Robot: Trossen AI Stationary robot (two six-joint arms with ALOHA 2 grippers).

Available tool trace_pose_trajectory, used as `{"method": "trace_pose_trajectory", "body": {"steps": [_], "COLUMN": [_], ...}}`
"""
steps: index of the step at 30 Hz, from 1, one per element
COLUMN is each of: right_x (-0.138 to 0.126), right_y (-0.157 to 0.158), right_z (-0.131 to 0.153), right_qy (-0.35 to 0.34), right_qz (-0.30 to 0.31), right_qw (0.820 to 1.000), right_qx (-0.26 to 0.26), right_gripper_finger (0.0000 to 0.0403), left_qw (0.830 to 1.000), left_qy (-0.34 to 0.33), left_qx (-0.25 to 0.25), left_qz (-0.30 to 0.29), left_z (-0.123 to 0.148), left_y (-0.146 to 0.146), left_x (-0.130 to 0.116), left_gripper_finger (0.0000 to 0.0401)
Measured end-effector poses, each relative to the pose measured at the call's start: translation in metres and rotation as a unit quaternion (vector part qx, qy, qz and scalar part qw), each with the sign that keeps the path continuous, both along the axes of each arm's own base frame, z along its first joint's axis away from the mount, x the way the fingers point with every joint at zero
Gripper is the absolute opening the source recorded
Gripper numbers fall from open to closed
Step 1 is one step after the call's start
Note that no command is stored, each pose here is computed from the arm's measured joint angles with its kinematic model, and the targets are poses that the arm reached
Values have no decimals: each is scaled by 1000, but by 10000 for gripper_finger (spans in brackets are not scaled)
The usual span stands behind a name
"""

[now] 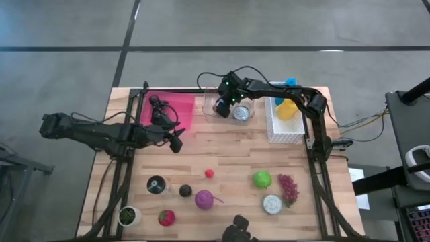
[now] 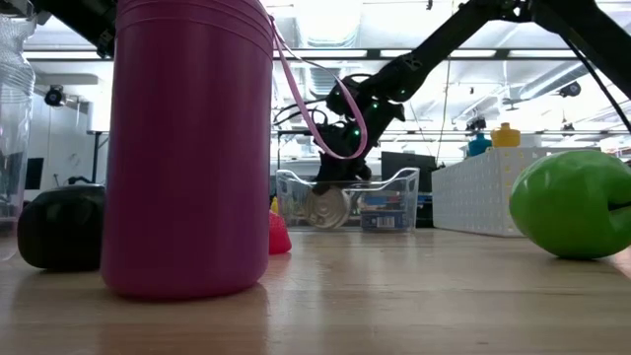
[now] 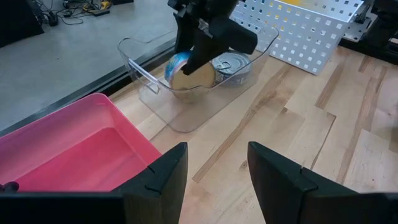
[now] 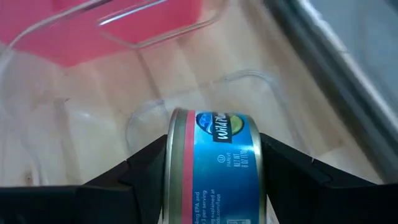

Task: Pick & Place Food Item
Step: Put the blue red tuna can into the transparent bin

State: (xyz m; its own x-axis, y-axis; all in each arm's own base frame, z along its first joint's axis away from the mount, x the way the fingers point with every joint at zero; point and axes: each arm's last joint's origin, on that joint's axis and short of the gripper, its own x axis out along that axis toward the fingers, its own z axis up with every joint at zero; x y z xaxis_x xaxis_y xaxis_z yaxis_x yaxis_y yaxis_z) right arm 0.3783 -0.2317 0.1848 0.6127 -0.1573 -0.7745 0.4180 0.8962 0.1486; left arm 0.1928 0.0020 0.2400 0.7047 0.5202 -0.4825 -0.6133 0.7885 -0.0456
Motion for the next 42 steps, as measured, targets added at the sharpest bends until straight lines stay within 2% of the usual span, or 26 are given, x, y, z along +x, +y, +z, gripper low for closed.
{"method": "trace_pose_trajectory", "body": {"steps": [6,15,18,24,27,31,37,42], "right_x": [-3,-6,-8,-7,-6,-9,-13,-15], "right_y": [-1,0,1,6,7,2,0,0], "right_z": [7,4,3,3,3,2,-1,-3], "right_qy": [2,19,30,11,9,8,45,38], "right_qz": [-28,-92,-89,-20,-9,-38,-90,-72], "right_qw": [1000,995,995,997,997,996,993,993], "right_qx": [-8,21,26,69,71,79,54,83], "right_gripper_finger": [220,219,219,219,219,219,219,219], "left_qw": [1000,1000,1000,1000,1000,1000,1000,1000], "left_qy": [0,0,0,0,0,0,0,0], "left_qx": [0,0,0,0,0,0,0,0], "left_qz": [0,0,0,0,0,0,0,0], "left_z": [0,0,0,0,0,0,0,0], "left_y": [0,0,0,0,0,0,0,0], "left_x": [0,0,0,0,0,0,0,0], "left_gripper_finger": [172,172,173,170,169,171,171,169]}}
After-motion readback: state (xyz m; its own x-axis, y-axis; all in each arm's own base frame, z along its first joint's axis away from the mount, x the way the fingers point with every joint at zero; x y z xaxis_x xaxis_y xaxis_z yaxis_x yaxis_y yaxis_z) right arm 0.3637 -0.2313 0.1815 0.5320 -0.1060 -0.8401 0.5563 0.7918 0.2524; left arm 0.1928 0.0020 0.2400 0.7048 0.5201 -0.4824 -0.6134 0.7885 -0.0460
